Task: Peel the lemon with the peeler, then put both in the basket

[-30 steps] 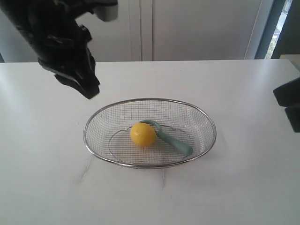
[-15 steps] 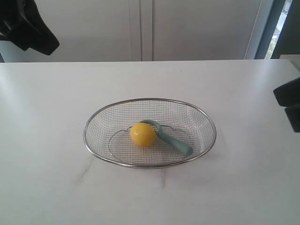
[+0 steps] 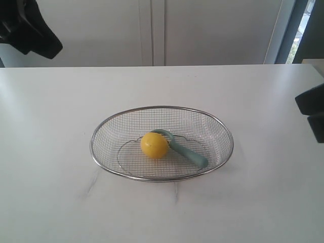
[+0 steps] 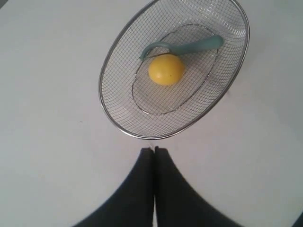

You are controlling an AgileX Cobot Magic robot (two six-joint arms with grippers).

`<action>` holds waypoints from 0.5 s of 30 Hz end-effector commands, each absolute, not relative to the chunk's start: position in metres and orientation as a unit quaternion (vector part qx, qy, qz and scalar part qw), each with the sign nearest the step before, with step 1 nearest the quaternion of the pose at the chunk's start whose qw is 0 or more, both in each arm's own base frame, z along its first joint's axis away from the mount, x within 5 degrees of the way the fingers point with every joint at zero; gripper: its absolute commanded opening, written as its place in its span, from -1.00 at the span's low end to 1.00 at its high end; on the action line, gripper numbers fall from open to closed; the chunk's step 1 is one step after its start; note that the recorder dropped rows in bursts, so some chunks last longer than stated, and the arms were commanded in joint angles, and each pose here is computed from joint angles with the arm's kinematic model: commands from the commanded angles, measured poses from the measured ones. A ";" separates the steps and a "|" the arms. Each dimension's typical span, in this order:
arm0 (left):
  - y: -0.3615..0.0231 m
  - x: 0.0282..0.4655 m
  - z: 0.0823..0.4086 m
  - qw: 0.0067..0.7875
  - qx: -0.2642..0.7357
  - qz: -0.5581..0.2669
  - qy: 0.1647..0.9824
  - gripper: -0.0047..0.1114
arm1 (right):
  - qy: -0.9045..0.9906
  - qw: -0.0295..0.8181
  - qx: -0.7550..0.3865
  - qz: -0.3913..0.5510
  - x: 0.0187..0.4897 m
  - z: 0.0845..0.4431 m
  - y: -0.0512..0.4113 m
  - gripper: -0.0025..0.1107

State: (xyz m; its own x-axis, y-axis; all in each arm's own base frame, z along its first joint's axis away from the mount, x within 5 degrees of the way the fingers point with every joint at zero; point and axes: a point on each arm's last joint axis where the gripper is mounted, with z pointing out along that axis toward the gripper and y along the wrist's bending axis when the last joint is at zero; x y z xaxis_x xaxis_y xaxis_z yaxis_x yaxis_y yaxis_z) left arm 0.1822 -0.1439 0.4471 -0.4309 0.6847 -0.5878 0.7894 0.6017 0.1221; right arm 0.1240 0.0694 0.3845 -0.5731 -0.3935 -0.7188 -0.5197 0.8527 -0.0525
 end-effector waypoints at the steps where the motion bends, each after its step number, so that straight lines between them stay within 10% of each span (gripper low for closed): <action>1: -0.139 0.177 0.448 0.289 0.437 -0.084 0.848 -0.92 | 0.880 0.391 -0.257 0.080 0.124 0.385 0.068 -0.96; 15: -0.139 0.177 0.448 0.290 0.438 -0.084 0.847 -0.92 | 0.792 0.559 -0.167 0.183 0.096 0.427 0.053 -0.96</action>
